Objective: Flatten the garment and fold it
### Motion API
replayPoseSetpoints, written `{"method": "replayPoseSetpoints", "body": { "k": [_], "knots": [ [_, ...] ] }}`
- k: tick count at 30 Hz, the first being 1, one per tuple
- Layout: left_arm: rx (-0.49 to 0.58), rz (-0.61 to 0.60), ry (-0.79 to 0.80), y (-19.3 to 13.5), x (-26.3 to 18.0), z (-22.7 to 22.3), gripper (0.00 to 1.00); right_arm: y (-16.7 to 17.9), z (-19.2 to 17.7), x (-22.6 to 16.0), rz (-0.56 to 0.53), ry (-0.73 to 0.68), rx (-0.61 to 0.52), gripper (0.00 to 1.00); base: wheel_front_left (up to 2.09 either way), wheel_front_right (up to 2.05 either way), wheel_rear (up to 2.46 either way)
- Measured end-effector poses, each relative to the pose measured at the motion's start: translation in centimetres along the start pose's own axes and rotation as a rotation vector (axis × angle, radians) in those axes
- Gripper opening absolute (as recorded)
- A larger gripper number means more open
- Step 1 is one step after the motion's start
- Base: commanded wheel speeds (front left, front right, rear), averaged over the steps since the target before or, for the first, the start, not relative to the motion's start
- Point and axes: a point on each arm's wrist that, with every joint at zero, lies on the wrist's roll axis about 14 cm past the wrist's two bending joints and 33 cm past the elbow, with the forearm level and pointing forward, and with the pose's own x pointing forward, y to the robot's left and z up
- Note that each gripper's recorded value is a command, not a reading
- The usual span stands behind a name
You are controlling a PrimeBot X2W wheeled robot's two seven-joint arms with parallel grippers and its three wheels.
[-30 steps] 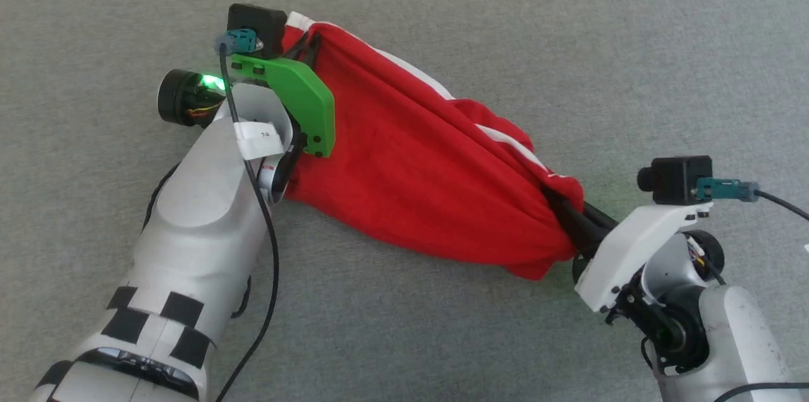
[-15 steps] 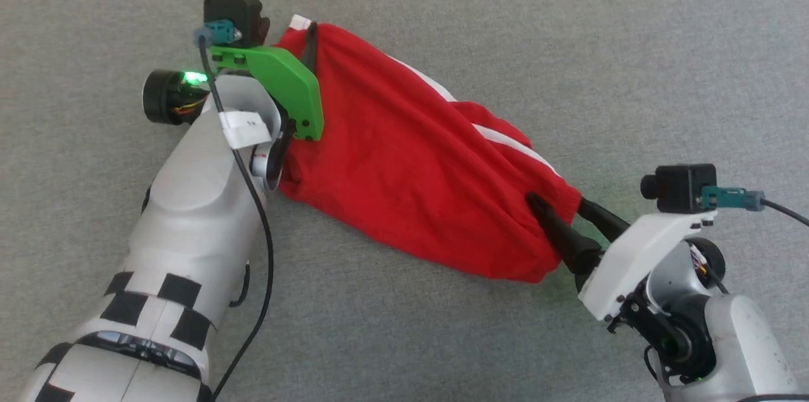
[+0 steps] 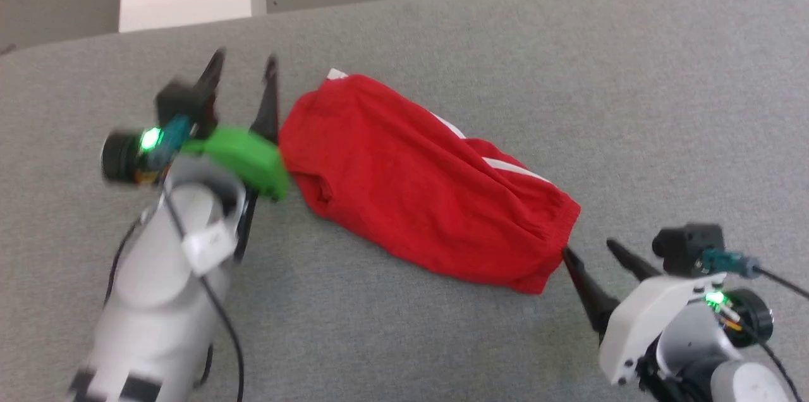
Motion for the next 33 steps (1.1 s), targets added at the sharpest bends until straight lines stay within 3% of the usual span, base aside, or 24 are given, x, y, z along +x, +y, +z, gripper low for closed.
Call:
{"method": "replayPoseSetpoints", "body": {
  "k": [8,14,30,31,32,33],
  "knots": [
    [-0.052,0.168,0.007,3.1,-7.4,-1.3,1.0,1.8,-2.7,-0.7,0.046,0.096,-0.001,1.0,0.0,0.0,0.0],
    [-0.099,0.235,0.036,3.8,-11.1,-2.4,1.0,2.4,-3.8,1.0,0.07,0.158,-0.01,1.0,0.0,0.0,0.0],
    [-0.131,0.271,0.091,4.0,-12.9,-4.1,1.0,3.2,-5.1,6.7,0.089,0.269,-0.109,1.0,0.0,0.0,0.0],
    [-0.131,0.27,0.094,4.0,-12.9,-4.2,1.0,3.2,-5.1,6.9,0.092,0.276,-0.113,0.46,0.0,0.0,0.0],
    [-0.132,0.27,0.097,3.9,-12.9,-4.3,1.0,3.3,-5.0,7.1,0.094,0.277,-0.116,0.17,0.0,0.0,0.0],
    [-0.133,0.27,0.099,3.9,-12.9,-4.4,1.0,3.4,-4.9,7.2,0.096,0.276,-0.117,0.0,0.0,0.0,0.0]
  ]
}}
